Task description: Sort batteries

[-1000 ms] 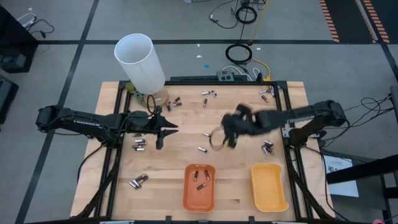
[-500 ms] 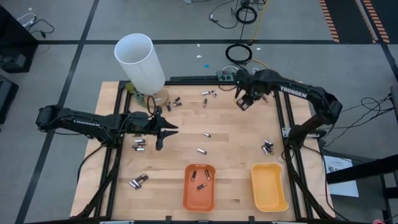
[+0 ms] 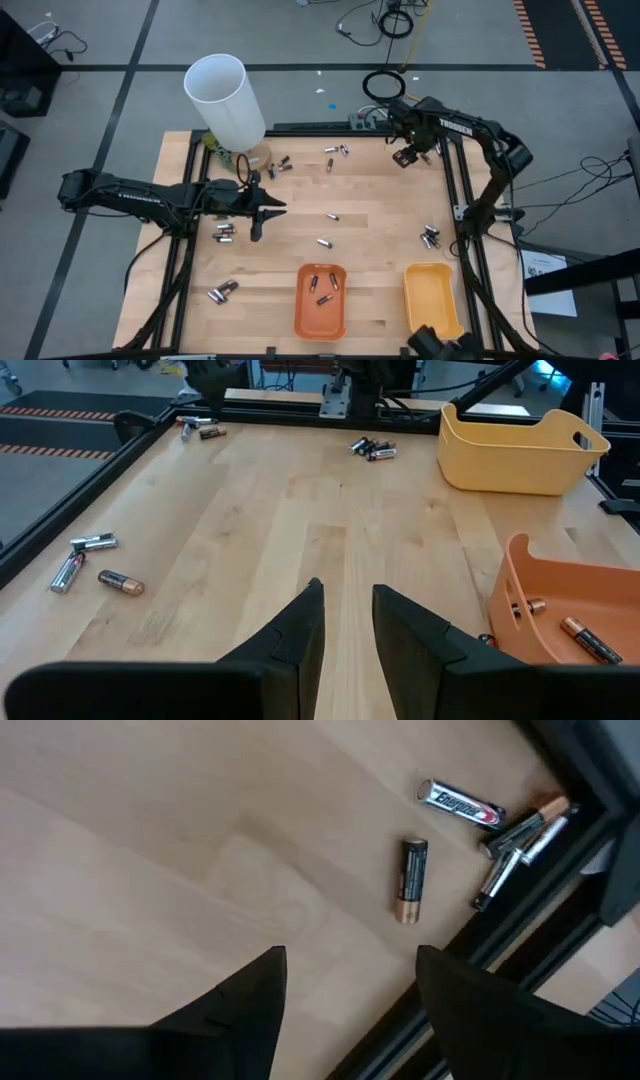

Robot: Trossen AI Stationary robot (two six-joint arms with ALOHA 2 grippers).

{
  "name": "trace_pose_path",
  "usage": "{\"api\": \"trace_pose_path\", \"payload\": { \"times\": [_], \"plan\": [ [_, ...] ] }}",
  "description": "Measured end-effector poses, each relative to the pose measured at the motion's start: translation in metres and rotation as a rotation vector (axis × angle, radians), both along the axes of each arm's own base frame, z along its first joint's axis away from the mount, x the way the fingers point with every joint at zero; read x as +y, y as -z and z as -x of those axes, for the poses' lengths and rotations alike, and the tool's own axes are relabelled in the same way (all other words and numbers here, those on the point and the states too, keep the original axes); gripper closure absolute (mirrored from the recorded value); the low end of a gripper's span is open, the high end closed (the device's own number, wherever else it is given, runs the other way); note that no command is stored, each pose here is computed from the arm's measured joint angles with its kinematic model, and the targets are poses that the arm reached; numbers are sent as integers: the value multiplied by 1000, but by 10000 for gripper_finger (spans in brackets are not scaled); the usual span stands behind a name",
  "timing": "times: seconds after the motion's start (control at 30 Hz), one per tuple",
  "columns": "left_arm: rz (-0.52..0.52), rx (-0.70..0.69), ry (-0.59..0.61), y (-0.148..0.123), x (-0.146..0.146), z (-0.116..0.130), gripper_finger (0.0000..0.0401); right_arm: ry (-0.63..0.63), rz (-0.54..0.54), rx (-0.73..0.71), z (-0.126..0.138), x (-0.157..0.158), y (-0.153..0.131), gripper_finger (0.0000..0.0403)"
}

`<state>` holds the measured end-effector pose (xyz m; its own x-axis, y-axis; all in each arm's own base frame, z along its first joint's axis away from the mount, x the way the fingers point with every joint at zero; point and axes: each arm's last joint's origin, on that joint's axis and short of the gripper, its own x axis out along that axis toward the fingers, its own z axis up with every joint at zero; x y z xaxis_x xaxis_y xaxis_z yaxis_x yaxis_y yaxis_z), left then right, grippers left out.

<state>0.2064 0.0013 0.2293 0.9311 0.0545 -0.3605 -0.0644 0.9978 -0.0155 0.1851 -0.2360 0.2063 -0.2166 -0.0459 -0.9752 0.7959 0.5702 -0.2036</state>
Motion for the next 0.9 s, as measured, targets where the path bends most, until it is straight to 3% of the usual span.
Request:
{"api": "trace_pose_path", "payload": {
  "times": [0.27, 0.9],
  "plan": [
    [-1, 1, 0, 0, 0, 0, 304, 32, -129, 25, 17, -23, 30, 190],
    [-20, 3, 0, 0, 0, 0, 304, 9, -173, 93, 23, -38, 60, 190]
  ]
}}
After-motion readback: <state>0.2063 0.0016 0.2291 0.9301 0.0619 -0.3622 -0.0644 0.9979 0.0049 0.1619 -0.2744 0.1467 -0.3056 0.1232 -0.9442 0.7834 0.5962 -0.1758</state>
